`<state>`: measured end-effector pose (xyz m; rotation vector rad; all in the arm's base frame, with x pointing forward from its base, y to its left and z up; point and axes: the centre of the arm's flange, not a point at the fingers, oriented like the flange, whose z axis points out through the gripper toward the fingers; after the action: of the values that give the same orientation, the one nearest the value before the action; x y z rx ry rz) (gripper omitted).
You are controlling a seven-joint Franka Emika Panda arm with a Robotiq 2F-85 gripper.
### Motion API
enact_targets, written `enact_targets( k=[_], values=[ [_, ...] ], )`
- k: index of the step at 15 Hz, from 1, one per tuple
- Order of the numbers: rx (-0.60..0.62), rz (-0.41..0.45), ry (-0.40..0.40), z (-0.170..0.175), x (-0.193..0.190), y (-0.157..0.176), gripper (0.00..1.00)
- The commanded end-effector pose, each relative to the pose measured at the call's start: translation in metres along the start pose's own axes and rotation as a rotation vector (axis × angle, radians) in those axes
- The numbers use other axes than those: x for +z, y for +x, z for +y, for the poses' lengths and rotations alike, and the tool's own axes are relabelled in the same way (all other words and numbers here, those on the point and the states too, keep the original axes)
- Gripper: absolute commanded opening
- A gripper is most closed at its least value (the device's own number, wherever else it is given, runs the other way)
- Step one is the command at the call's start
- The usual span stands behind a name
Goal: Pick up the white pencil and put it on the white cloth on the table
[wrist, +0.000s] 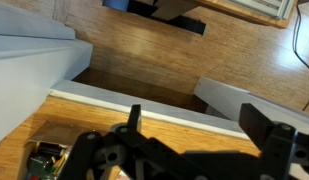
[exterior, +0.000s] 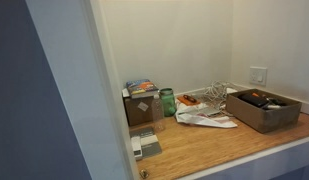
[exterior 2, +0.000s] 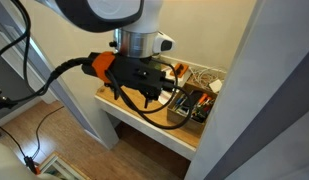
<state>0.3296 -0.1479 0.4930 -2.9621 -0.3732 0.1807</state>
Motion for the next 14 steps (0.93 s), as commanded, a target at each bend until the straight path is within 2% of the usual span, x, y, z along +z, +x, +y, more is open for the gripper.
enact_targets(
  k=[1,4,8,14],
  values=[
    [0.021,0.059,-0.061,-0.009,-0.008,0.028,1.00],
    [0.044,0.117,-0.117,-0.035,-0.019,0.064,1.00],
    [0.126,0.151,-0.200,-0.073,-0.021,0.116,1.00],
    [0.362,0.160,-0.256,-0.069,0.001,0.173,1.00]
  ],
)
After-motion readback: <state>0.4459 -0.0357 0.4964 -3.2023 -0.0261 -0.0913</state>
